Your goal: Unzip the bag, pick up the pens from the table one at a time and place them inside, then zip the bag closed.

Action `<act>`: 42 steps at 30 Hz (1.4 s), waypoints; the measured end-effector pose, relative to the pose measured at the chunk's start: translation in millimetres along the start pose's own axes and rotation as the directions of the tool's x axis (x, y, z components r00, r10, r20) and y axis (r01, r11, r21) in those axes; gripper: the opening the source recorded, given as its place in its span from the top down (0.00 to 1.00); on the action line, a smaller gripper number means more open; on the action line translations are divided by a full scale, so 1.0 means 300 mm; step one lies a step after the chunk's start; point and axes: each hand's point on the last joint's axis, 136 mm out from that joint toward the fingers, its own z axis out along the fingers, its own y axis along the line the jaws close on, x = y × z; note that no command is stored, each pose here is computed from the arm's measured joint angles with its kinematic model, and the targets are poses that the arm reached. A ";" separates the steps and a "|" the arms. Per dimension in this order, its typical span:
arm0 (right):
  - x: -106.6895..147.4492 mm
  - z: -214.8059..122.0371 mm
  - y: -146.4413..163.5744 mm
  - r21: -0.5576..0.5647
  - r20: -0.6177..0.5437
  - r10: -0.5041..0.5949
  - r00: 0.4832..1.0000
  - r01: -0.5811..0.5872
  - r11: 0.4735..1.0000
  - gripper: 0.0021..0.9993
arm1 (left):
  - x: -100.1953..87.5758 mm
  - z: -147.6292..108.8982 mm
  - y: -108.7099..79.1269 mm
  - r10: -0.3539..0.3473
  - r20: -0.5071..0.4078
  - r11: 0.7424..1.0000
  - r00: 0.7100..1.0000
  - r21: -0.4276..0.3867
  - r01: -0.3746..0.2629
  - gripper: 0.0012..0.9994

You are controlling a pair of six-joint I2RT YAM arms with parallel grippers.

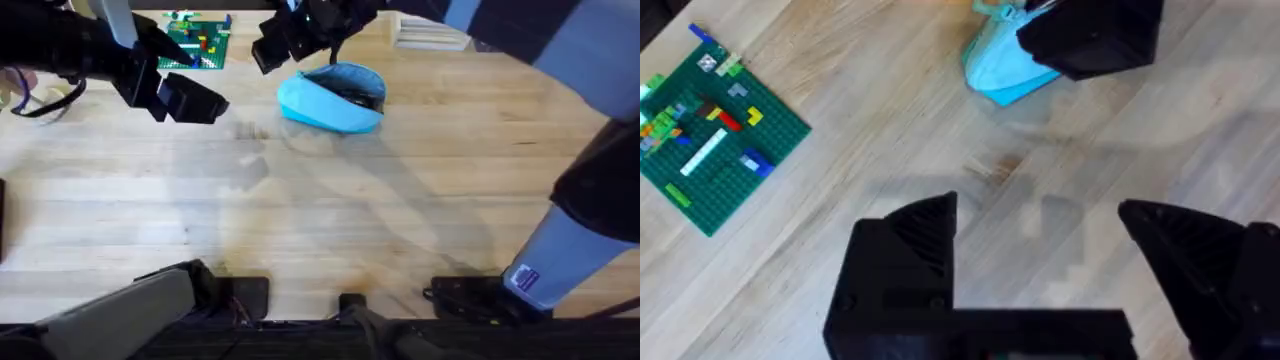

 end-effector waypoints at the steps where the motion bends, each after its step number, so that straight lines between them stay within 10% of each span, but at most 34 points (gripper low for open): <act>1: 0.005 0.011 0.001 0.001 -0.006 -0.001 1.000 0.001 1.000 0.00 | 0.000 0.000 0.000 0.000 0.000 1.000 1.000 0.000 0.000 0.01; 42: 0.028 0.155 0.008 0.010 -0.026 0.022 0.999 -0.022 1.000 0.03 | 0.000 0.000 0.000 0.000 0.000 1.000 1.000 0.000 0.000 0.01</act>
